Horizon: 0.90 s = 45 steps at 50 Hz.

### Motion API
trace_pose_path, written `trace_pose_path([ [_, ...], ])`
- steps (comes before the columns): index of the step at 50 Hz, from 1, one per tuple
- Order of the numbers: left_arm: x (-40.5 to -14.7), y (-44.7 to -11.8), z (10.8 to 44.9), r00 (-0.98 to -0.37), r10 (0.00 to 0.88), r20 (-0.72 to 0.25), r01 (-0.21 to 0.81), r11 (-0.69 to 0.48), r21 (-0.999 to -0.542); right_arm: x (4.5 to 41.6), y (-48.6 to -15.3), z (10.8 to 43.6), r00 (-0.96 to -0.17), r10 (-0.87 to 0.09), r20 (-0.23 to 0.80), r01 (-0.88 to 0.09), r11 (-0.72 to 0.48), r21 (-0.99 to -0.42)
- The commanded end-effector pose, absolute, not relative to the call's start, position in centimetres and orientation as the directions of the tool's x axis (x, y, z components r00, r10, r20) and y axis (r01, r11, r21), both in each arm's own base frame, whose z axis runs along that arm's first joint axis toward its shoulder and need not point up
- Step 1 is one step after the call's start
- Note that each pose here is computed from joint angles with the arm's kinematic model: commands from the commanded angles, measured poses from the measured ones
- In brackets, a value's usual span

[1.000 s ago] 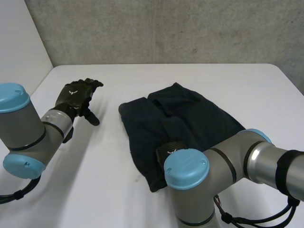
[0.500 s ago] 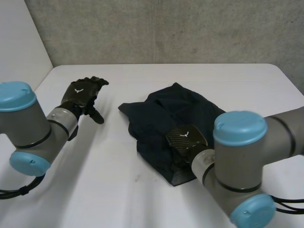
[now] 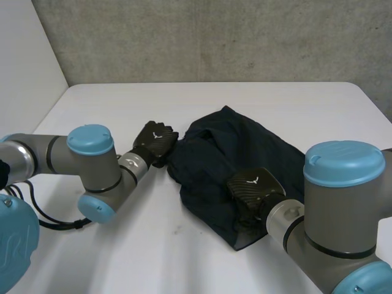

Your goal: Fold the shorts.

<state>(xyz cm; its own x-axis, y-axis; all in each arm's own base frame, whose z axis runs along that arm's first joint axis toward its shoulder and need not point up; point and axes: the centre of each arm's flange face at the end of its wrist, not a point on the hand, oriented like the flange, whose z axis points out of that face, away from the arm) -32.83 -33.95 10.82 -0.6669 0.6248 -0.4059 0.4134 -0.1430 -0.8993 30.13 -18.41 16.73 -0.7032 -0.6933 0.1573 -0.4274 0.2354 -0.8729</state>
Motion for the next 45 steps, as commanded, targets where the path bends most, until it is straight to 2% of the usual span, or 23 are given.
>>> trace_pose_path([
  [1, -33.7, -32.8, 14.4, -0.679, 0.601, -0.421, 0.385, -0.197, -0.902, 28.9, -19.4, 19.3, -0.704, -0.665, 0.250, -0.448, 0.143, -0.882],
  [3, -33.0, -32.0, 17.2, -0.703, 0.563, -0.434, 0.380, -0.218, -0.899, 28.1, -20.4, 20.6, -0.697, -0.638, 0.327, -0.485, 0.083, -0.870],
  [6, -32.0, -30.7, 19.4, -0.723, 0.535, -0.438, 0.381, -0.221, -0.898, 27.7, -21.1, 22.7, -0.670, -0.607, 0.428, -0.535, -0.006, -0.845],
  [9, -30.5, -28.3, 22.7, -0.737, 0.510, -0.443, 0.379, -0.231, -0.896, 27.6, -21.0, 25.1, -0.646, -0.583, 0.493, -0.561, -0.076, -0.824],
  [10, -29.8, -26.7, 24.7, -0.743, 0.502, -0.442, 0.369, -0.243, -0.897, 27.5, -21.0, 25.8, -0.643, -0.577, 0.503, -0.564, -0.087, -0.821],
  [15, -27.9, -22.4, 29.6, -0.758, 0.494, -0.426, 0.324, -0.281, -0.903, 27.1, -20.8, 29.2, -0.640, -0.560, 0.526, -0.568, -0.116, -0.815],
  [21, -26.7, -18.2, 32.2, -0.769, 0.516, -0.377, 0.243, -0.311, -0.919, 25.9, -22.4, 32.1, -0.683, -0.506, 0.526, -0.551, -0.115, -0.826],
  [24, -26.8, -17.7, 31.6, -0.766, 0.539, -0.351, 0.224, -0.289, -0.931, 25.9, -22.6, 32.2, -0.683, -0.508, 0.525, -0.548, -0.119, -0.828],
  [27, -27.4, -18.7, 29.7, -0.764, 0.562, -0.317, 0.222, -0.231, -0.947, 26.0, -22.4, 31.8, -0.676, -0.522, 0.520, -0.552, -0.108, -0.827],
  [31, -29.6, -22.2, 23.7, -0.754, 0.606, -0.253, 0.259, -0.079, -0.963, 25.8, -22.2, 29.9, -0.660, -0.558, 0.504, -0.571, -0.063, -0.818],
  [39, -32.3, -27.1, 17.2, -0.762, 0.629, -0.153, 0.254, 0.072, -0.965, 25.8, -21.3, 28.2, -0.635, -0.603, 0.483, -0.584, -0.034, -0.811],
  [45, -34.0, -29.4, 15.8, -0.757, 0.649, -0.080, 0.184, 0.093, -0.979, 25.8, -20.8, 27.4, -0.624, -0.620, 0.476, -0.594, -0.019, -0.804],
])
